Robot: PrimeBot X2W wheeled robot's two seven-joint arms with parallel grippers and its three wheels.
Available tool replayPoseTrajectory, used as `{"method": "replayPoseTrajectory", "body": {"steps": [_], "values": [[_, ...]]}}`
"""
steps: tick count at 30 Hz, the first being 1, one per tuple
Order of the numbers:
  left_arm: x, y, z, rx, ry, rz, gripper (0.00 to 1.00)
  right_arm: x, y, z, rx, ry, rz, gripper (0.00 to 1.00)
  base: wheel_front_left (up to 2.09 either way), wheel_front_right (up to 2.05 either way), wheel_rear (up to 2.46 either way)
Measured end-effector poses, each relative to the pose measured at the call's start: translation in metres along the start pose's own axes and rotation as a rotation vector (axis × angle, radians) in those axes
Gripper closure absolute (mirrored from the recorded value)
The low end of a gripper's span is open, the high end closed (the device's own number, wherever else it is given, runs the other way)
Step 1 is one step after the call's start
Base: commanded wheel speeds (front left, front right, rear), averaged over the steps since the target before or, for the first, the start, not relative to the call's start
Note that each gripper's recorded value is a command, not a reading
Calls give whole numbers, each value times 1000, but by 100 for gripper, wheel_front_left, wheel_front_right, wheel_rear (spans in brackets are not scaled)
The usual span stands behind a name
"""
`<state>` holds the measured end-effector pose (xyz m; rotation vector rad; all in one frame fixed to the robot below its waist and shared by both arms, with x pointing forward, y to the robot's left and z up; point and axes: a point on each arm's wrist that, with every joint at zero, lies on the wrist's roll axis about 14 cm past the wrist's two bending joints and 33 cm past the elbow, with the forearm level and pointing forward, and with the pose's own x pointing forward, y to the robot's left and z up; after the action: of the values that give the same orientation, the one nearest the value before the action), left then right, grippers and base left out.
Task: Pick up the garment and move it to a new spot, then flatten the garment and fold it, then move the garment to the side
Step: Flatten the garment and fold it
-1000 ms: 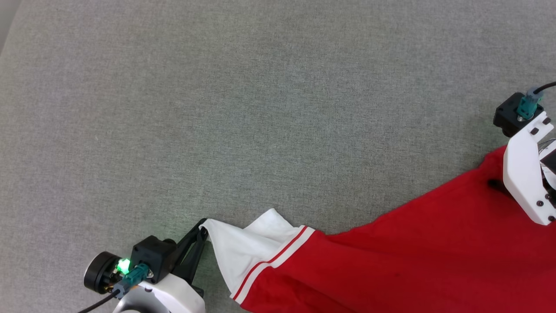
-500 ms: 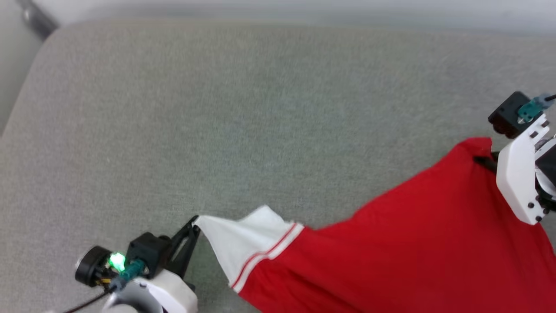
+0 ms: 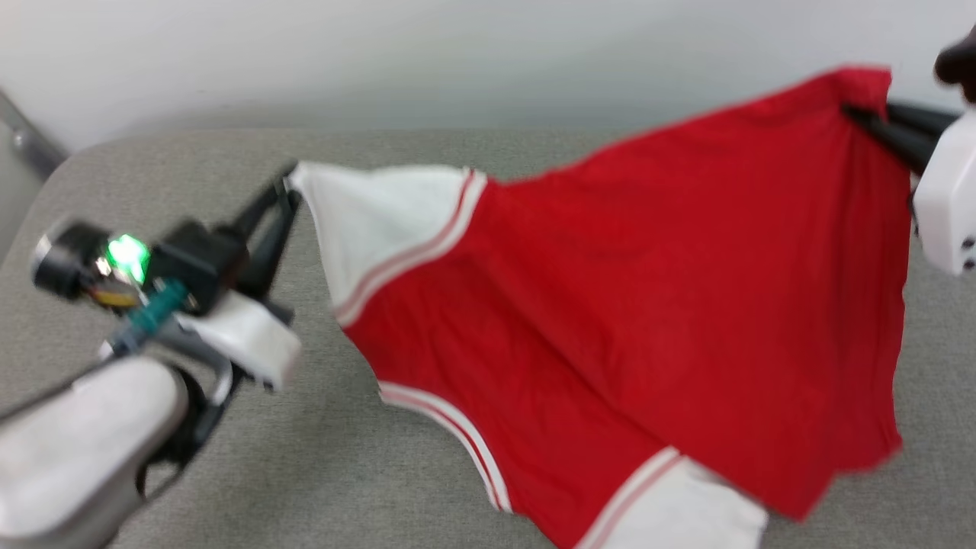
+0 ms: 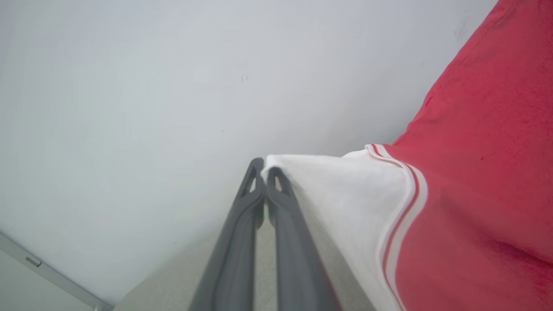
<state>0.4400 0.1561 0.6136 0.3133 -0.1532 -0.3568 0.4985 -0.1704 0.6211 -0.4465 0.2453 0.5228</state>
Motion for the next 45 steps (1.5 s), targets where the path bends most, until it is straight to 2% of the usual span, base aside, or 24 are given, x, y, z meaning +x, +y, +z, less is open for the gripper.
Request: {"method": "replayPoseTrajectory", "body": {"steps": [6, 12, 20, 29, 34, 38, 45], "values": [[50, 25, 56, 69, -142, 5, 100, 9, -35, 53, -40, -146, -100, 100, 0, 0, 0], [102, 44, 93, 121, -245, 16, 100, 30, -69, 95, -75, -266, -192, 100, 0, 0, 0], [169, 74, 125, 189, -341, 54, 100, 67, -112, 128, -127, -311, -294, 100, 0, 0, 0], [222, 106, 163, 240, -435, 109, 100, 96, -155, 159, -161, -377, -407, 100, 0, 0, 0], [245, 117, 156, 236, -431, 127, 100, 117, -166, 154, -146, -374, -422, 100, 0, 0, 0], [262, 114, 131, 220, -400, 113, 100, 136, -172, 139, -129, -355, -425, 100, 0, 0, 0], [278, 102, 57, 190, -274, 79, 100, 181, -155, 77, -82, -251, -360, 100, 0, 0, 0]]}}
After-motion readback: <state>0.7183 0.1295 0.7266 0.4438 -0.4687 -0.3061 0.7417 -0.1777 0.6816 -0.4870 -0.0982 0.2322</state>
